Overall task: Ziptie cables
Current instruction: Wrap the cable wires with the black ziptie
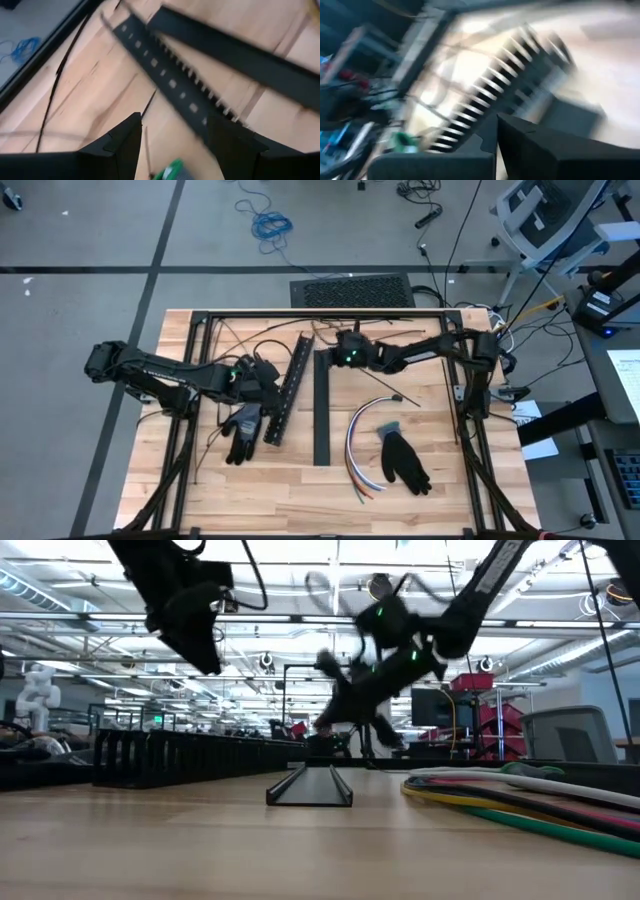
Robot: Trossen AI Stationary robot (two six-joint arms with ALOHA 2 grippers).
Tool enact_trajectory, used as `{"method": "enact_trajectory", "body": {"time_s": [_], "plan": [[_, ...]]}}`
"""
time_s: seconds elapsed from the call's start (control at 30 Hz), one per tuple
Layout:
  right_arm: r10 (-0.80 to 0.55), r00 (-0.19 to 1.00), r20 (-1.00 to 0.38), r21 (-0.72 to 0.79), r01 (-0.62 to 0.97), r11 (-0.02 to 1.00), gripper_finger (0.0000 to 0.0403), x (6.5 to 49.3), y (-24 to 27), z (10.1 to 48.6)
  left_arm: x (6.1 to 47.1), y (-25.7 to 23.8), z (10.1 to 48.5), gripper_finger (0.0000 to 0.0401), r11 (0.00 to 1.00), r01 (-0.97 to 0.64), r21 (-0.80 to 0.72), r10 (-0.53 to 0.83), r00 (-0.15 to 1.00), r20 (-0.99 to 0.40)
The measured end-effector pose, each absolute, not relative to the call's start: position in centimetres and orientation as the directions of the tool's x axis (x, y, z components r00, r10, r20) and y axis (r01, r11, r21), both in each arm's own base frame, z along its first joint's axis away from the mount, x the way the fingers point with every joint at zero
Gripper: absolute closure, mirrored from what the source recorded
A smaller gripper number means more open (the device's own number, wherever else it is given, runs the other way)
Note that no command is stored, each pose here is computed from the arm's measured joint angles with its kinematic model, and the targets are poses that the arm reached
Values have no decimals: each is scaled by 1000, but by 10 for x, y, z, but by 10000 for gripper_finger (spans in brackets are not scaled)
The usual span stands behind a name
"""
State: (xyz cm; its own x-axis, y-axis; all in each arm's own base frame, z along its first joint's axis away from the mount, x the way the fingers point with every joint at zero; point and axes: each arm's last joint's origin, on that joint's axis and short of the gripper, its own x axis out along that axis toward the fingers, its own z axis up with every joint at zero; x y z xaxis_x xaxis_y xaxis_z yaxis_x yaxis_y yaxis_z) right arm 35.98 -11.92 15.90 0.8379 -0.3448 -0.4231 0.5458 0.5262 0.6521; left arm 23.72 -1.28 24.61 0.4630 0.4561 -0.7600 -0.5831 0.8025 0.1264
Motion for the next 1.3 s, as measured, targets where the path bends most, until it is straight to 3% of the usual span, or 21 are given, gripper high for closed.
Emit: {"method": "enact_trajectory", "body": {"time_s": [0.1,0.23,0.37,0.53,0.7,1.07,1.3], "plan": [[-331,860,-388,573,506,645,403,347,-117,196,246,-14,251,182,813,-579,60,441,545,-713],[-386,804,-452,395,568,722,403,315,-108,238,269,-12,247,182,852,-522,-42,360,642,-677],[-479,736,-479,257,639,725,403,276,-102,273,300,-3,222,182,892,-436,-118,241,680,-693],[-520,721,-457,251,666,702,403,236,-94,305,333,15,200,182,880,-456,-133,244,675,-697],[-535,717,-446,248,674,696,403,207,-88,322,346,15,170,182,889,-422,-176,126,596,-793],[-574,682,-452,200,705,680,403,193,-84,327,348,9,131,185,869,-481,-114,128,442,-888],[-573,679,-458,195,706,681,403,192,-84,326,330,17,136,256,846,-532,51,231,278,-932]]}}
